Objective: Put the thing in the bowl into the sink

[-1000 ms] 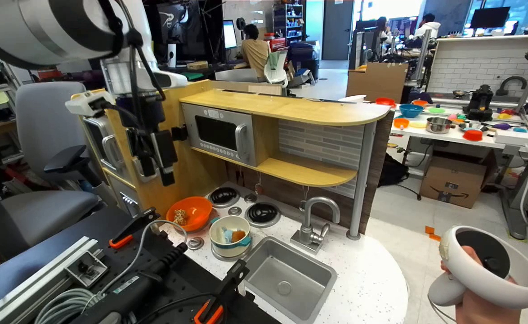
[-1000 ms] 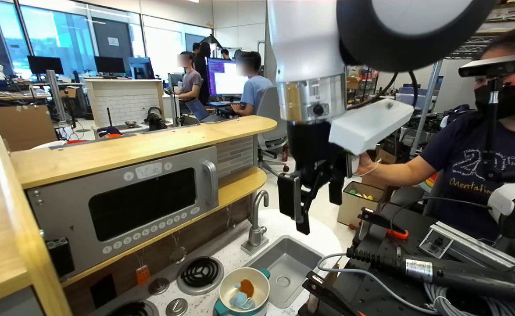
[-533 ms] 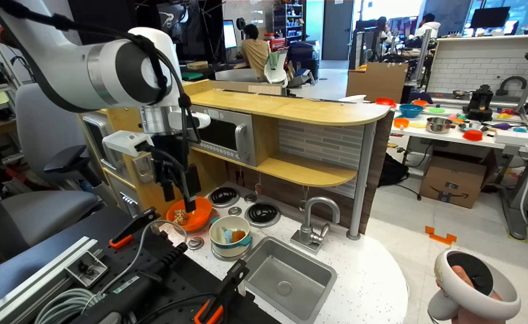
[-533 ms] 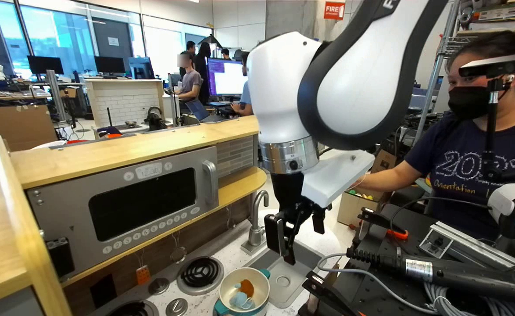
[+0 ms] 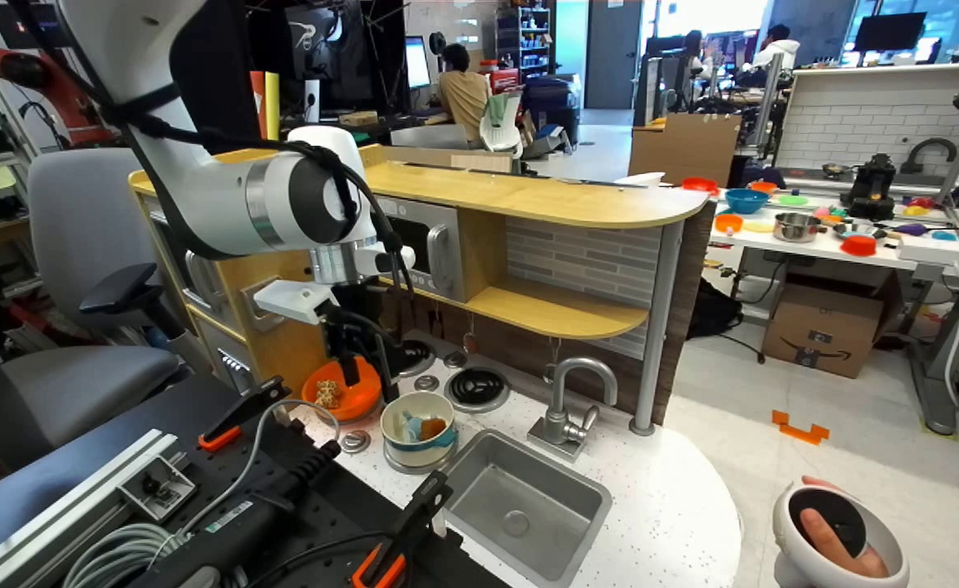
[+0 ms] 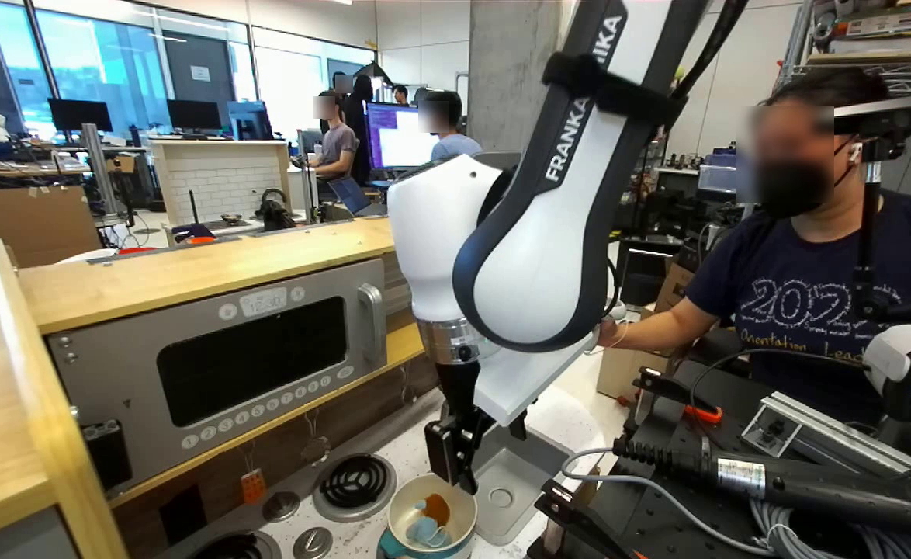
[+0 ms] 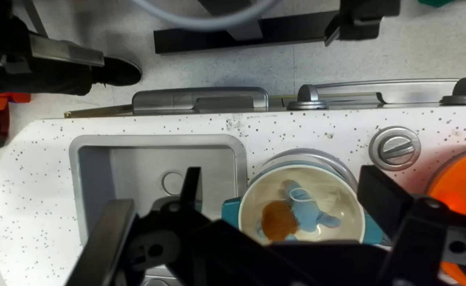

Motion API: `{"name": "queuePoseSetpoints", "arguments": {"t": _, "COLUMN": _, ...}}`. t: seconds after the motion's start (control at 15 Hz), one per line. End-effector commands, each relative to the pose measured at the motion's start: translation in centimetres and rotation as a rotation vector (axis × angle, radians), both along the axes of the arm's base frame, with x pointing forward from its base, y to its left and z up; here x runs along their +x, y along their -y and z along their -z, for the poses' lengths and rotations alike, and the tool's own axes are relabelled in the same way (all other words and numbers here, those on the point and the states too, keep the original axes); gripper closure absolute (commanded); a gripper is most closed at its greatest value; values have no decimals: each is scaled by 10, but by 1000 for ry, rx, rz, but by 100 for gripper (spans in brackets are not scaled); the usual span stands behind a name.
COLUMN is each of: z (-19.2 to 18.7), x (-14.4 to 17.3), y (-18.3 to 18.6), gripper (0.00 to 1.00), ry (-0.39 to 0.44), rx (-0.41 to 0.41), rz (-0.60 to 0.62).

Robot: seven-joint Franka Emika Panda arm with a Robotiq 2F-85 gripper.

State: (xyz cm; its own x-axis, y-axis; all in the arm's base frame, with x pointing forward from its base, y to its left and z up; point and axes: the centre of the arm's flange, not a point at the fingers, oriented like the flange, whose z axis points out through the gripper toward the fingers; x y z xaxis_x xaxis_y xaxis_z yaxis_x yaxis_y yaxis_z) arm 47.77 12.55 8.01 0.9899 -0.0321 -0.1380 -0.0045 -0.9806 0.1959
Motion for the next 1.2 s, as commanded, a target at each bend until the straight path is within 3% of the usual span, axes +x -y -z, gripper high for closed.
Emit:
{"name": "queuePoseSetpoints", "arguments": {"t": 0.0, "z": 35, "x": 26, "y": -7, "gripper": 0, "ry": 75, "rx": -12, "rz": -64}}
{"name": "queuePoseSetpoints", "arguments": {"t": 0.27, "z": 60, "x": 40, "y": -10, "gripper": 0, "ry": 132, "rx": 2, "rz": -97}}
{"name": "queuePoseSetpoints", "arguments": {"t": 1.13, "z": 119, "x": 91, "y": 8, "gripper": 0, "ry": 115, "rx": 4, "rz": -93}}
